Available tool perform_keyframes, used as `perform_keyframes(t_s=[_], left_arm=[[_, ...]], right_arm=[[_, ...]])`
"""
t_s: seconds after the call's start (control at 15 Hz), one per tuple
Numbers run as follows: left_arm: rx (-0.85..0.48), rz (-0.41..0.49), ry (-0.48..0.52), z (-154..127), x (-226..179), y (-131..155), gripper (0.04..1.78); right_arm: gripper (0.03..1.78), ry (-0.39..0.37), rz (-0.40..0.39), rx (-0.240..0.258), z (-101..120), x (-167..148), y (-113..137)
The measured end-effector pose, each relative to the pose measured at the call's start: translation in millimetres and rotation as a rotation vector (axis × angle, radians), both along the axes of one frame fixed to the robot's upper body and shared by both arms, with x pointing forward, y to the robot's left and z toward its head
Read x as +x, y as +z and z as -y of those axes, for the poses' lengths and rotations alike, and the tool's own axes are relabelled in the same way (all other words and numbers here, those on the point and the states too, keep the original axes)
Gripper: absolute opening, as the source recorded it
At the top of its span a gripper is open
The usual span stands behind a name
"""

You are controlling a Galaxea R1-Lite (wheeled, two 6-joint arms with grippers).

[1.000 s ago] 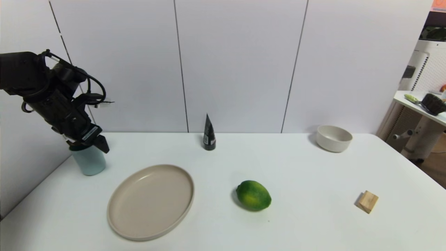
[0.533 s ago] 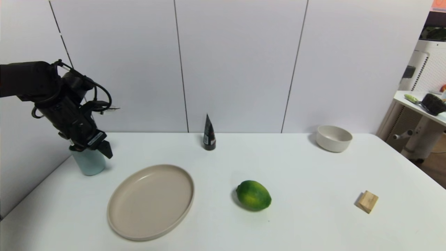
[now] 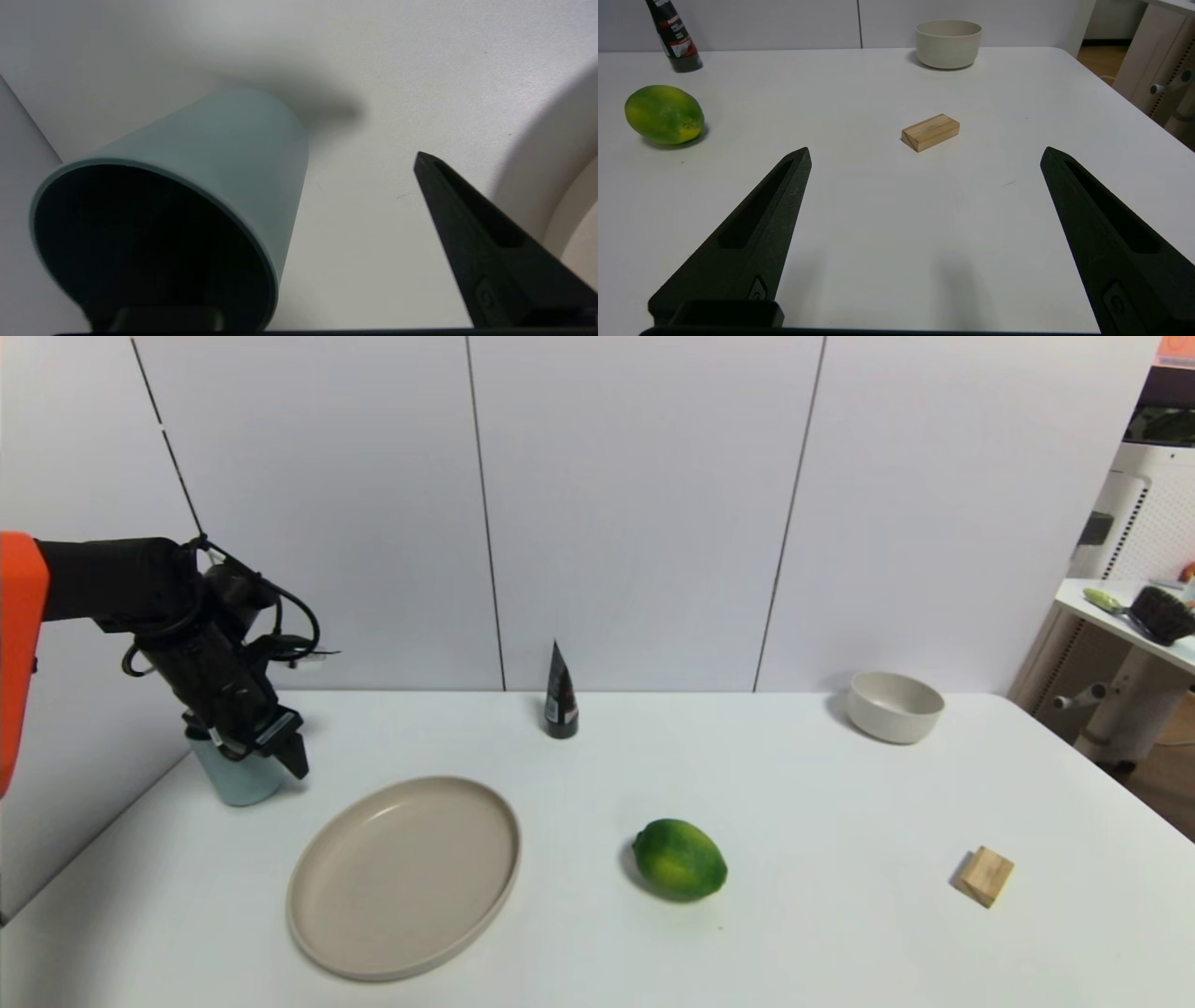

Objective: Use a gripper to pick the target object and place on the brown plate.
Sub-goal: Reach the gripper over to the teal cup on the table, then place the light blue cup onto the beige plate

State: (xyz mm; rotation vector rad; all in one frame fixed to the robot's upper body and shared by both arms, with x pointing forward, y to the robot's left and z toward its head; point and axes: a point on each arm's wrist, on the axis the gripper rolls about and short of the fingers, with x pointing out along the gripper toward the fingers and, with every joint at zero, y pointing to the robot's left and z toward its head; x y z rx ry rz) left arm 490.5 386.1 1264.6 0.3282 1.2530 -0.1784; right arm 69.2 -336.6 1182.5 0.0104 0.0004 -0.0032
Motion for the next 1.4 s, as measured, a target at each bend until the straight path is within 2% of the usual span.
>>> perform_keyframes(t_s=[0.13,0.27,0.33,0.4,0.73,1.0,1.2,1.4], left_arm=[[-0.001,-0.006,0.002,0,1,-3,1.04],[-0.002,-0.005,0.003,-1,2,-3,0.83],[-0.001,-0.002,0.003,-1,2,-2,0.57],[-0.001,-0.003,0.003,-1,1,-2,0.15],[0.0,0.022,-0.004,2,-2,8,0.13],[-0.007,0.064,-0.029,14,-12,28,0.13],[-0.024,0.123,-0.086,34,-29,55,0.13],[-0.07,0.149,-0.197,70,-59,75,0.13]], right_arm=[[1.7,0.0,0.0,0.0,0,0,0],[1.7,0.0,0.0,0.0,0,0,0],[1.7,0.0,0.0,0.0,0,0,0],[1.7,0.0,0.0,0.0,0,0,0],[1.7,0.0,0.0,0.0,0,0,0],[1.7,0.0,0.0,0.0,0,0,0],[1.7,0.0,0.0,0.0,0,0,0],[1.7,0.0,0.0,0.0,0,0,0]])
